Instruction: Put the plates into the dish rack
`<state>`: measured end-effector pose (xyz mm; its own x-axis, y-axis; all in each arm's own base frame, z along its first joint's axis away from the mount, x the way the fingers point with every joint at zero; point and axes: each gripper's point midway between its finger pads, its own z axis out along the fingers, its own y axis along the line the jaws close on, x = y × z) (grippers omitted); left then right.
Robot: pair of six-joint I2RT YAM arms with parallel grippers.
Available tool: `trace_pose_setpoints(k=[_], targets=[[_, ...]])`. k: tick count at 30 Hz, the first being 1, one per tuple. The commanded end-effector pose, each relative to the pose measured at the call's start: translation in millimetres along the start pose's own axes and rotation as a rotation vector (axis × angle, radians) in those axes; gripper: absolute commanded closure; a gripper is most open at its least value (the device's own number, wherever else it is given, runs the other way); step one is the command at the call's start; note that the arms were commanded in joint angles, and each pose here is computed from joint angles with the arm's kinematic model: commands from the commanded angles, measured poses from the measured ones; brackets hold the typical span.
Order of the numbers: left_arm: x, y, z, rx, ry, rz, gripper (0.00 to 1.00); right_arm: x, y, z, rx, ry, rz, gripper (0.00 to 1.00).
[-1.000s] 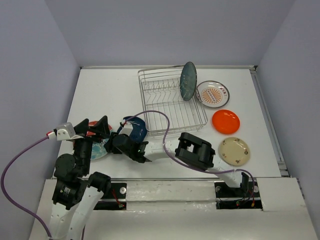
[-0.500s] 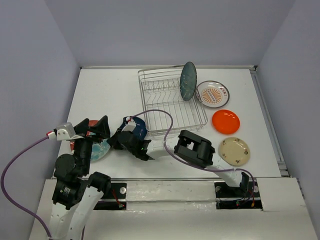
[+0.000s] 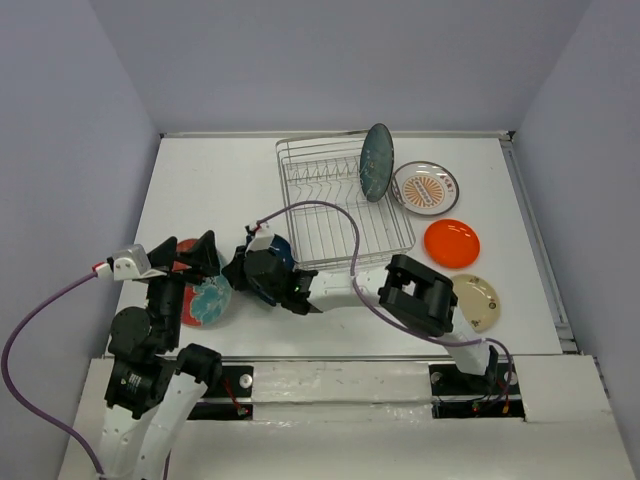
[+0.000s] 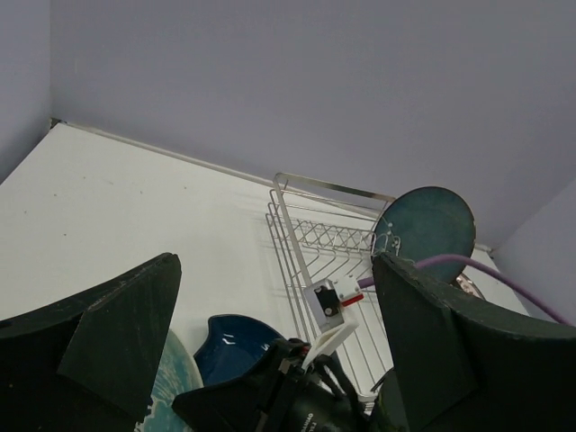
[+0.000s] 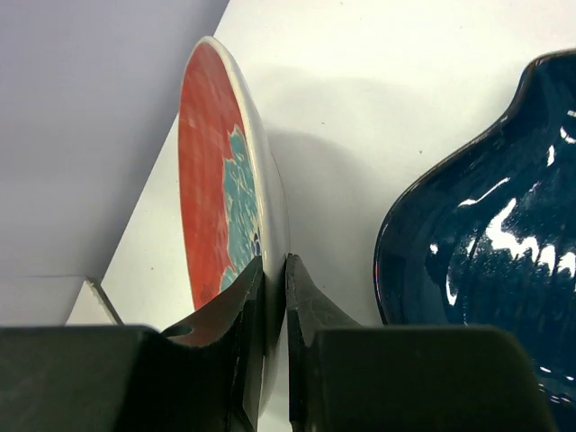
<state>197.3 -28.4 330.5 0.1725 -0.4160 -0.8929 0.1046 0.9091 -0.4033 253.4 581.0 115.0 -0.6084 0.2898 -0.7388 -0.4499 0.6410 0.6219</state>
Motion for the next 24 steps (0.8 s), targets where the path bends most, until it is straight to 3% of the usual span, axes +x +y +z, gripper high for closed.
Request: trace_pose_setpoints(k=[1,9,16,21,24], targets=[[-14,1,5,-0.021,-0.052,0.002,0.01,-102,68,-24,-0.194,-0.171,0.057,0.93],[-14,2,6,-0.024,-0.051,0.004,0.01,-188,64,-40,-0.354,-0.206,0.229,0.93],[-14,3,6,-0.028,-0.054,0.005,0.01,-257,71,-67,-0.42,-0.296,0.228,0.93],[-14,1,6,-0.018,-0.051,0.007,0.01,-320,46,-99,-0.359,-0.435,0.189,0.93],[-13,-1,5,-0.004,-0.049,0.005,0.01,-355,9,-121,-0.216,-0.51,0.124,0.93]])
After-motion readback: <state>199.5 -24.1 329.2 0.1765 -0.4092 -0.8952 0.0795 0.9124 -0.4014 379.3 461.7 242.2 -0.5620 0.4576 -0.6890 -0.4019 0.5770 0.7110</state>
